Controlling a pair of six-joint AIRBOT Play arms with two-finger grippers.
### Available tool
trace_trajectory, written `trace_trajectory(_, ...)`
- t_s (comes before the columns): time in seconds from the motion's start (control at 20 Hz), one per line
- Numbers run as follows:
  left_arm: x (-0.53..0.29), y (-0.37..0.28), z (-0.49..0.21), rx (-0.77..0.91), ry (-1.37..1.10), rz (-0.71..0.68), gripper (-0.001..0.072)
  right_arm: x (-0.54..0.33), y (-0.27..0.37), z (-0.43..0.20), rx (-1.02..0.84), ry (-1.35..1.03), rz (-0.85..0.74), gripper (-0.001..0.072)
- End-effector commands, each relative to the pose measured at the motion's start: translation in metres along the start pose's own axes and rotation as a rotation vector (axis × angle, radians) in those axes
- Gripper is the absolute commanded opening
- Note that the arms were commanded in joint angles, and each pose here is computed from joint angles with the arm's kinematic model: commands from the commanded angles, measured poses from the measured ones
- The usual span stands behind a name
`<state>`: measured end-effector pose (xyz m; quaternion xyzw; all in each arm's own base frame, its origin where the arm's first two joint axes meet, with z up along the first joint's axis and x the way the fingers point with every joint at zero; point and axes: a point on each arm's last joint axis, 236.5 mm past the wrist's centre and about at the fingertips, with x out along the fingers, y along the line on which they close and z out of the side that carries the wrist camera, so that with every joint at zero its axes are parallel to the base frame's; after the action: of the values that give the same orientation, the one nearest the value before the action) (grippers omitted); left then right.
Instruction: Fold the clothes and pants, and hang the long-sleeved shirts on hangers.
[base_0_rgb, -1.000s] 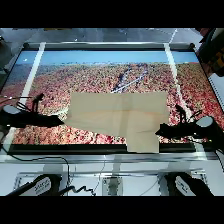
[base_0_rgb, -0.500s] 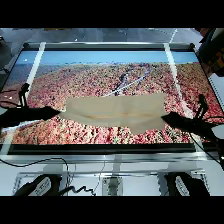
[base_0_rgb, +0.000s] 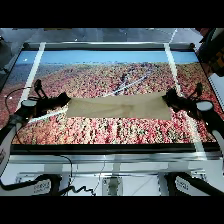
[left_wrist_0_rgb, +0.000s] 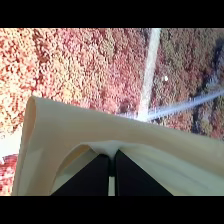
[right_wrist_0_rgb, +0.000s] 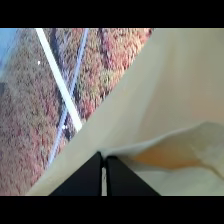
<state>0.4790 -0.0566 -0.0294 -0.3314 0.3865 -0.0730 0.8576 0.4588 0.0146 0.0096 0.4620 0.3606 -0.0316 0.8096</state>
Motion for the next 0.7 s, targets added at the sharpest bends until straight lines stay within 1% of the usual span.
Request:
trace_trajectory(0.0, 0.029, 0.007, 0.026, -0.036, -0.064, 0.029, 0.0027, 0.048, -0.004, 0.024, 0.008, -0.029, -0.026, 0.0073)
trace_trajectory(0.05, 0.028, 0.007, 0.033, -0.035, -0.077, 0.027, 0.0042, 0.053, -0.007, 0.025, 0.000, -0.021, -0.034, 0.0275)
trace_trajectory(0.1, 0.025, 0.008, 0.041, -0.036, -0.091, 0.025, 0.0121, 0.055, -0.010, 0.024, -0.023, -0.013, -0.046, 0.0492)
trace_trajectory(0.15, 0.022, 0.009, 0.046, -0.039, -0.099, 0.024, 0.0355, 0.055, -0.014, 0.022, -0.063, 0.000, -0.065, 0.0661)
trace_trajectory(0.2, 0.018, 0.012, 0.047, -0.035, -0.095, 0.025, 0.0694, 0.054, -0.019, 0.018, -0.103, 0.020, -0.086, 0.0700)
trace_trajectory(0.25, 0.015, 0.015, 0.045, -0.029, -0.075, 0.020, 0.0711, 0.053, -0.025, 0.011, -0.140, 0.053, -0.107, 0.0699)
trace_trajectory(0.35, 0.007, 0.025, 0.030, -0.001, 0.018, 0.007, 0.0712, 0.051, -0.034, -0.005, -0.187, 0.130, -0.138, 0.0698)
trace_trajectory(0.55, -0.012, 0.060, -0.004, -0.001, 0.203, 0.042, 0.0711, 0.044, -0.044, -0.035, -0.217, 0.264, -0.168, 0.0696)
trace_trajectory(0.65, -0.012, 0.064, -0.021, 0.014, 0.273, 0.038, 0.0711, 0.042, -0.044, -0.040, -0.212, 0.288, -0.167, 0.0696)
